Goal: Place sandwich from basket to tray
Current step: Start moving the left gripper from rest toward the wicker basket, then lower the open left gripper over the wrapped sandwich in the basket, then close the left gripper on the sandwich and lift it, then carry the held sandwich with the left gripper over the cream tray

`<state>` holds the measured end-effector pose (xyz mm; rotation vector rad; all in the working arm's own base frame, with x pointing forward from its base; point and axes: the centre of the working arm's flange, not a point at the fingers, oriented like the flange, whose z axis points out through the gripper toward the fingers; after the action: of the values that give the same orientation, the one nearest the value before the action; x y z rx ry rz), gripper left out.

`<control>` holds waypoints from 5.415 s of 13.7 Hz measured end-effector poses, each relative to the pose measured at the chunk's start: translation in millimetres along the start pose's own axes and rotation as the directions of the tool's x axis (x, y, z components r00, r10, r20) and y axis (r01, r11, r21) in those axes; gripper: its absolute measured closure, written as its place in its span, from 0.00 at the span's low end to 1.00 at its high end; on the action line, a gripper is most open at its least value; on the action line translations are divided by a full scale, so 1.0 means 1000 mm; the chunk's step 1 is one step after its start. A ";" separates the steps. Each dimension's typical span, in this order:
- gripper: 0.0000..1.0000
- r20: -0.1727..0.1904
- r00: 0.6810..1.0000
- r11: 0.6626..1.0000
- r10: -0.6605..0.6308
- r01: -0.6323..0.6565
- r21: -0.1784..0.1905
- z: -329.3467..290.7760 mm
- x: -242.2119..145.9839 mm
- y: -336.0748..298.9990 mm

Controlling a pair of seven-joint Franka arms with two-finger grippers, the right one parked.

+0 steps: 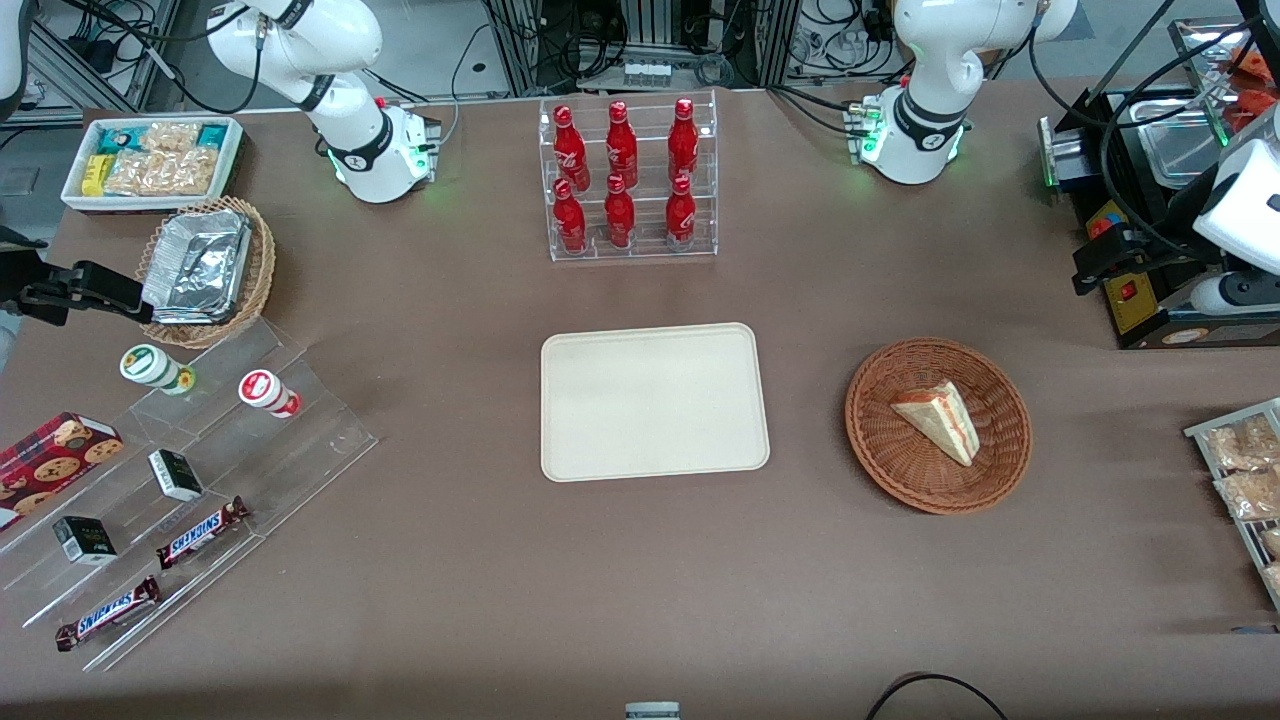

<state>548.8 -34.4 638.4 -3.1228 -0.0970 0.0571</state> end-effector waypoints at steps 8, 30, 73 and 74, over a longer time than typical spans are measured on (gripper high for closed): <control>0.00 0.032 0.999 1.000 -0.006 0.006 0.005 0.024 0.015 -0.002; 0.00 -0.103 0.875 0.881 -0.473 0.466 -0.081 0.272 0.009 0.040; 0.85 -0.044 0.937 0.935 -0.346 0.348 0.062 0.198 -0.025 0.188; 0.85 -0.042 0.950 0.948 -0.308 0.310 0.065 0.201 -0.034 0.213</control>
<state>521.0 -245.8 434.5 -2.9943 -0.5690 0.0069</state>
